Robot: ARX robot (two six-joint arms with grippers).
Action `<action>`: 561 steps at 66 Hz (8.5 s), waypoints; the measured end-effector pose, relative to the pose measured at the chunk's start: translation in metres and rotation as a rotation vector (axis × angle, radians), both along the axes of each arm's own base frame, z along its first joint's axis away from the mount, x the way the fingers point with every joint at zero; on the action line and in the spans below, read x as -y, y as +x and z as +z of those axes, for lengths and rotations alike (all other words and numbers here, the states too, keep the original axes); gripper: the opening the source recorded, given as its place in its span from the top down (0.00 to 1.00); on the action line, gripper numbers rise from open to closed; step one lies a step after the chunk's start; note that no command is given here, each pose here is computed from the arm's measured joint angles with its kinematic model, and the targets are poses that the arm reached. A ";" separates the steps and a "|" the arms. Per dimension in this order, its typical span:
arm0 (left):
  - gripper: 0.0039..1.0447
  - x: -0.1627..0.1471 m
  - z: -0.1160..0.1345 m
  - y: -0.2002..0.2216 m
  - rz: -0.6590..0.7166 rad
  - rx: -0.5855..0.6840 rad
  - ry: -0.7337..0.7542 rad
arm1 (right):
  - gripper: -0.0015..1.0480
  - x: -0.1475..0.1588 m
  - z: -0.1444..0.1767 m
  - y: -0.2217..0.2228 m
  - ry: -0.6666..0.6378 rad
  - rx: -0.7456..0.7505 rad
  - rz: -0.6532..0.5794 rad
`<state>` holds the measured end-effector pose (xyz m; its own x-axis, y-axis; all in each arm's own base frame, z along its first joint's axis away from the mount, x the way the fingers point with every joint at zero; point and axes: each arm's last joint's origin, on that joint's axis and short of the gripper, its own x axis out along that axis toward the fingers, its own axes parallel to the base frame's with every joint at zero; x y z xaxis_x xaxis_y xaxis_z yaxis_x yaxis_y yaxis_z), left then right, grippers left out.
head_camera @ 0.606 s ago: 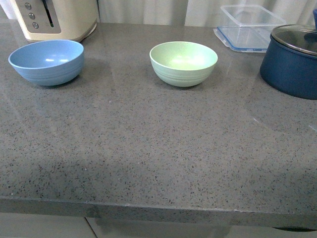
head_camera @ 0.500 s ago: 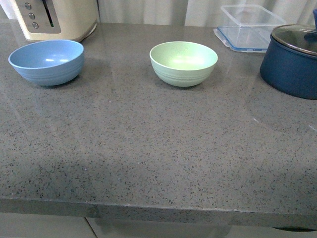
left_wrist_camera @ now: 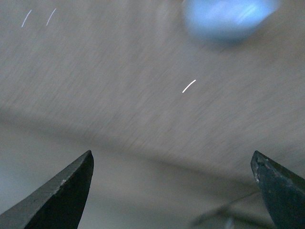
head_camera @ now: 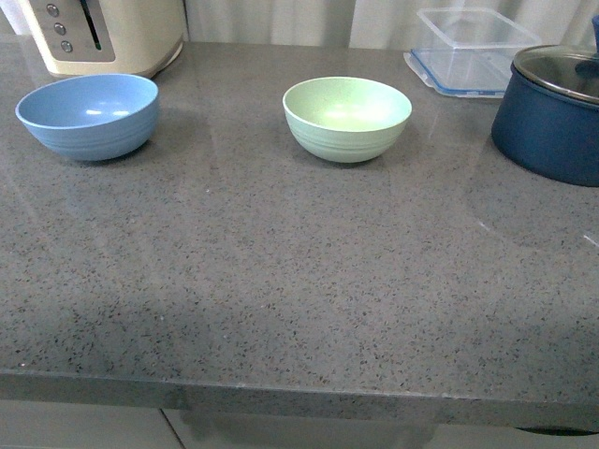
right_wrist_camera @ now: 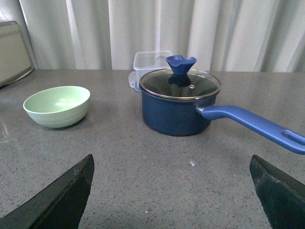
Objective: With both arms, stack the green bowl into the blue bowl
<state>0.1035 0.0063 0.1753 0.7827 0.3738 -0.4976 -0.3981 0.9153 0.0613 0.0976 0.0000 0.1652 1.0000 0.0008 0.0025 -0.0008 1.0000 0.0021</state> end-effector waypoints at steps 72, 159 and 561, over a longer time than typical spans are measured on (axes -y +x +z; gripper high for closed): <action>0.06 -0.029 0.048 0.313 0.053 -0.166 -0.109 | 0.10 0.000 0.000 0.000 0.000 0.000 0.001; 0.94 -0.015 0.023 0.373 -0.139 -0.327 -0.095 | 0.10 0.000 0.000 0.000 0.000 0.000 0.001; 0.92 0.006 -0.005 -0.007 -0.416 0.545 0.046 | 0.10 0.000 0.000 0.000 0.000 0.000 0.001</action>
